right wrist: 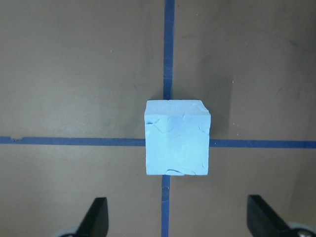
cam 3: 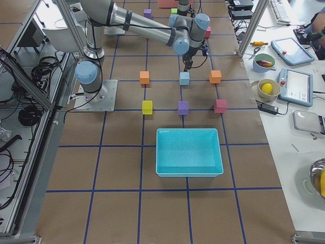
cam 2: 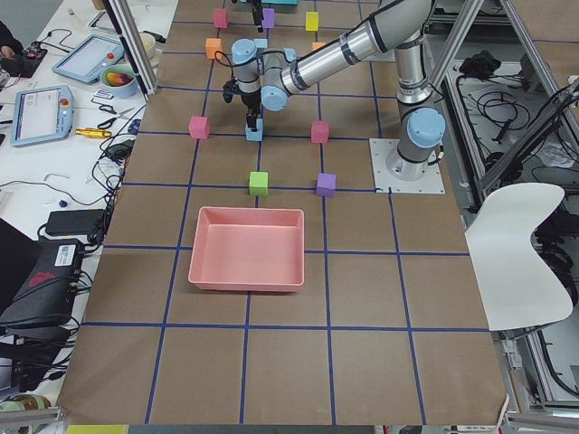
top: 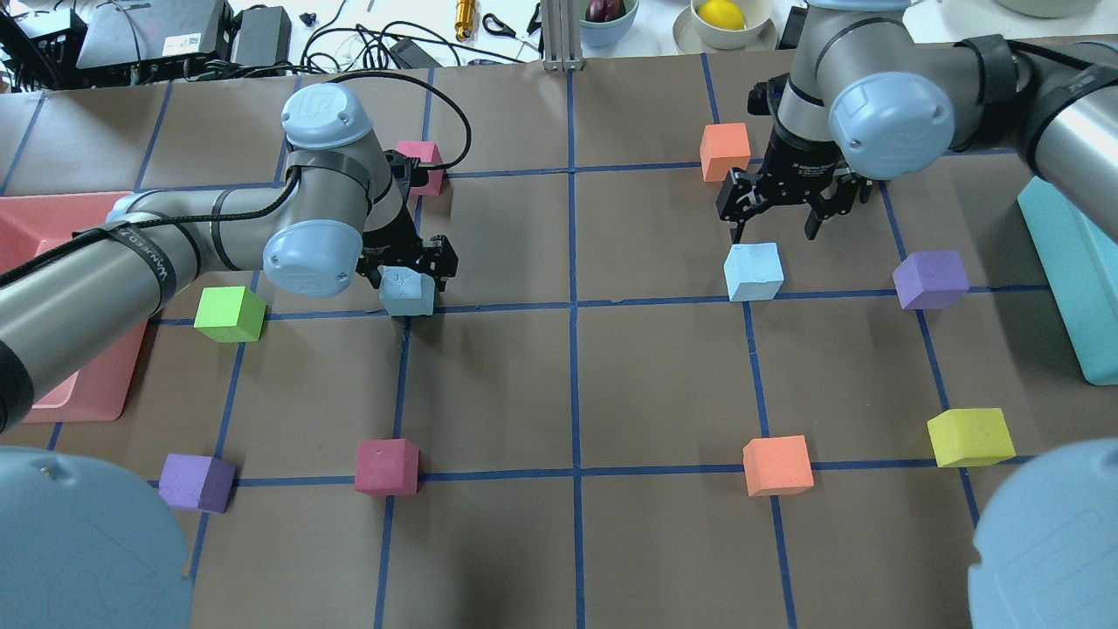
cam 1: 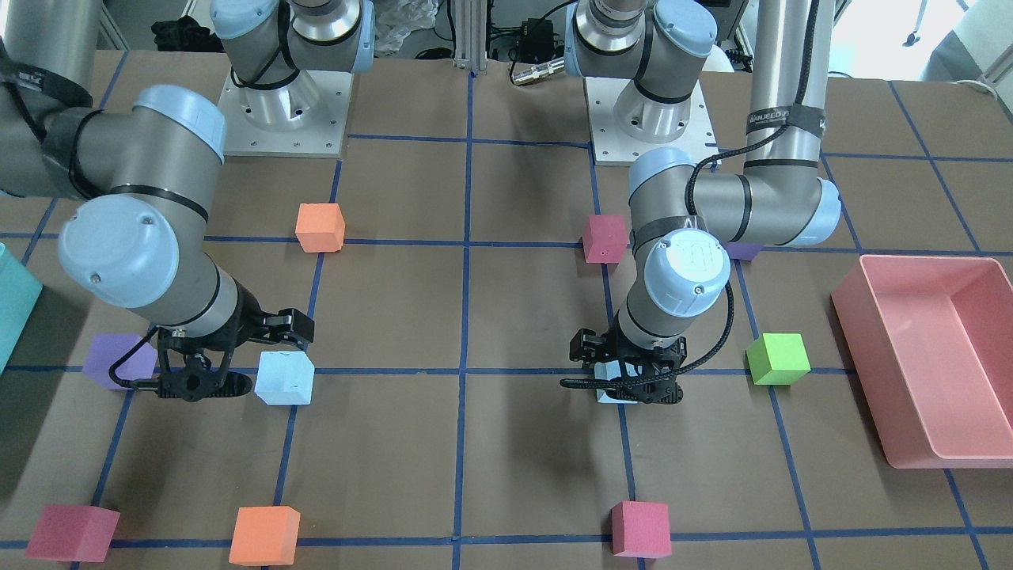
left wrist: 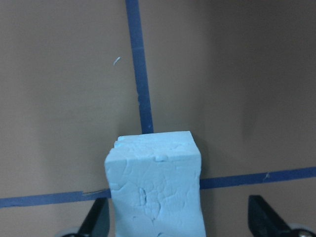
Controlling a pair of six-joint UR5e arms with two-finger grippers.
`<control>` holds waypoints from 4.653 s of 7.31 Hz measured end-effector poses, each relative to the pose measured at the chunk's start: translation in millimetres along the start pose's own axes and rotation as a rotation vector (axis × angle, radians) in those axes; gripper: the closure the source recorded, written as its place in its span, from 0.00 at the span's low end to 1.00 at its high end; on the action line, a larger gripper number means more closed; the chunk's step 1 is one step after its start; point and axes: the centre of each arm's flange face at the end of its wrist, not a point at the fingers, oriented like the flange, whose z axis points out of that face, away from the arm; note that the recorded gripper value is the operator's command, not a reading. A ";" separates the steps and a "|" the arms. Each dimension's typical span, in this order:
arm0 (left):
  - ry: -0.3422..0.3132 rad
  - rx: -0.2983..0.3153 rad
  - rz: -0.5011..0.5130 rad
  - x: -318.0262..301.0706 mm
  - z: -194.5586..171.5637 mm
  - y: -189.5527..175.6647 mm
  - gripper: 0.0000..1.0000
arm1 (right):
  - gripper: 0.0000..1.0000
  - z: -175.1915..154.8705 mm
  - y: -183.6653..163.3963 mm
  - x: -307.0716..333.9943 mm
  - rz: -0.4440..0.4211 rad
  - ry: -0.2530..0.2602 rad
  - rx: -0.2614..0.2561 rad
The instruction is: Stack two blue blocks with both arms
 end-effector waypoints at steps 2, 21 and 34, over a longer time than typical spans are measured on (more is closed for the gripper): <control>-0.014 -0.004 0.001 -1.4 4.0 -0.8 0.00 | 0.00 22.8 -16.1 1.1 0.004 0.005 0.014; -0.011 0.047 -0.004 -6.4 -1.9 -11.4 1.00 | 1.00 47.4 118.1 -174.3 0.129 -0.006 -0.157; -0.015 0.105 -0.004 -5.2 -49.0 -1.5 1.00 | 0.78 120.5 195.2 -233.9 0.078 -0.075 -0.043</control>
